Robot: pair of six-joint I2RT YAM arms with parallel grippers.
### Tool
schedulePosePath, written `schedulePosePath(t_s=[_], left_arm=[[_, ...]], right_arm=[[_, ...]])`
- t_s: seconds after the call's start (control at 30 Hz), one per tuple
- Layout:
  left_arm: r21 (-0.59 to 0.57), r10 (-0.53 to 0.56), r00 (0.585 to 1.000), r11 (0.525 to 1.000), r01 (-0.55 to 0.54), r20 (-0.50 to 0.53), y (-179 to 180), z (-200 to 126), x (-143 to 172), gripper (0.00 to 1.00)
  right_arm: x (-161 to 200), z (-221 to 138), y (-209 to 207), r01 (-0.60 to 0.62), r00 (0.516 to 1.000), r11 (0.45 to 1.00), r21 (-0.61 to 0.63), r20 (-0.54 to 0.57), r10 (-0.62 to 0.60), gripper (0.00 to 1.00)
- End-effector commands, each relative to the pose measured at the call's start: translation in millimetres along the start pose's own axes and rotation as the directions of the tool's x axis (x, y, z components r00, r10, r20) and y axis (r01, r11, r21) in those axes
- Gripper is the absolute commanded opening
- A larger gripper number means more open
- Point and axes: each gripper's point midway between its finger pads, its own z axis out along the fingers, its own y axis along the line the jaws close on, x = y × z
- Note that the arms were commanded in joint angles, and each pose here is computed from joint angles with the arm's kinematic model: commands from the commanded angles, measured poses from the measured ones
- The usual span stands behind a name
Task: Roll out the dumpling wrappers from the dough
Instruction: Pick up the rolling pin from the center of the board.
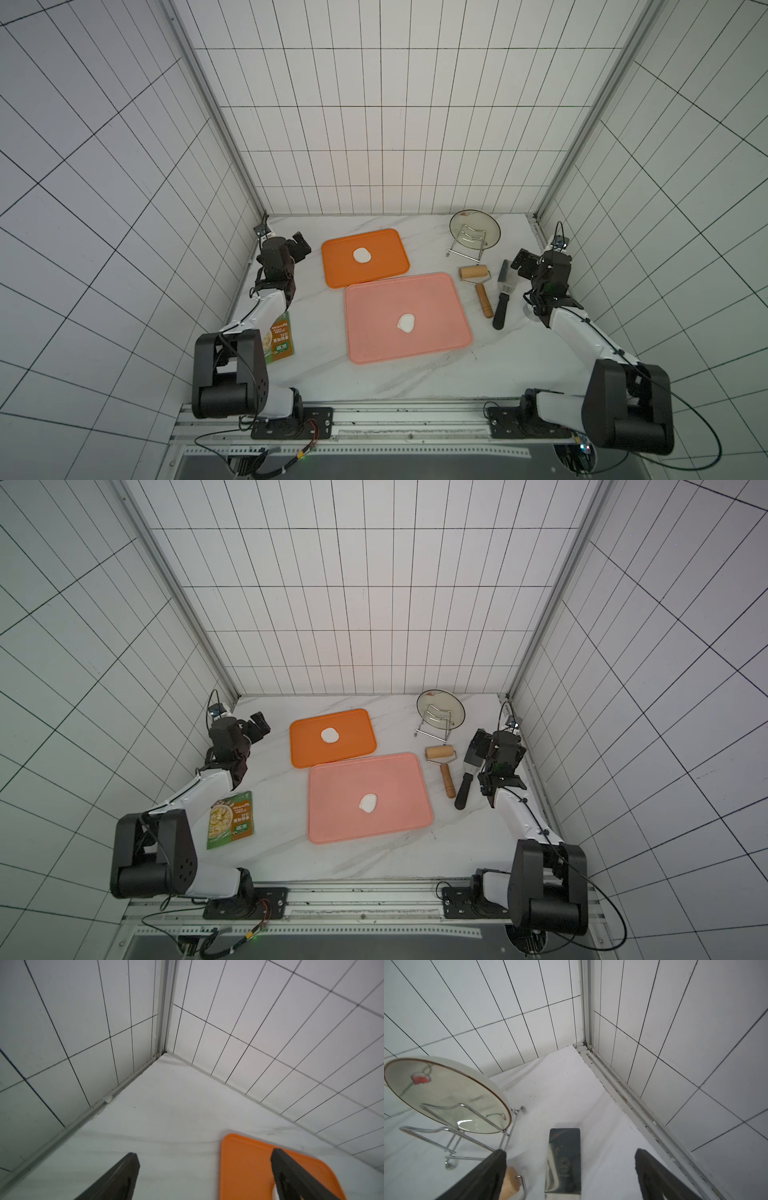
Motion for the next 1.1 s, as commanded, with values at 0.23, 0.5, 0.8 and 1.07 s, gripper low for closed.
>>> schedulePosePath(t_s=[0.23,0.5,0.8,1.07], left_arm=[[0.219,-0.424,0.823,0.823,0.524,-0.378,-39,3,-9,0.98],[0.231,-0.210,0.882,0.916,0.329,-0.423,-92,-33,20,0.98],[0.336,0.102,0.825,0.935,0.111,-0.556,-157,-86,95,0.83],[0.469,0.322,0.722,0.883,0.003,-0.612,-195,-137,163,0.73]], right_arm=[[-38,-37,20,-0.363,0.921,0.927,-0.099,-0.187,0.341,0.99],[-2,-68,10,-0.272,0.887,0.962,-0.001,-0.388,0.250,0.98],[63,-95,-20,-0.125,0.788,0.983,0.136,-0.588,0.182,0.87],[111,-101,-20,-0.047,0.696,0.989,0.138,-0.706,0.131,0.81]])
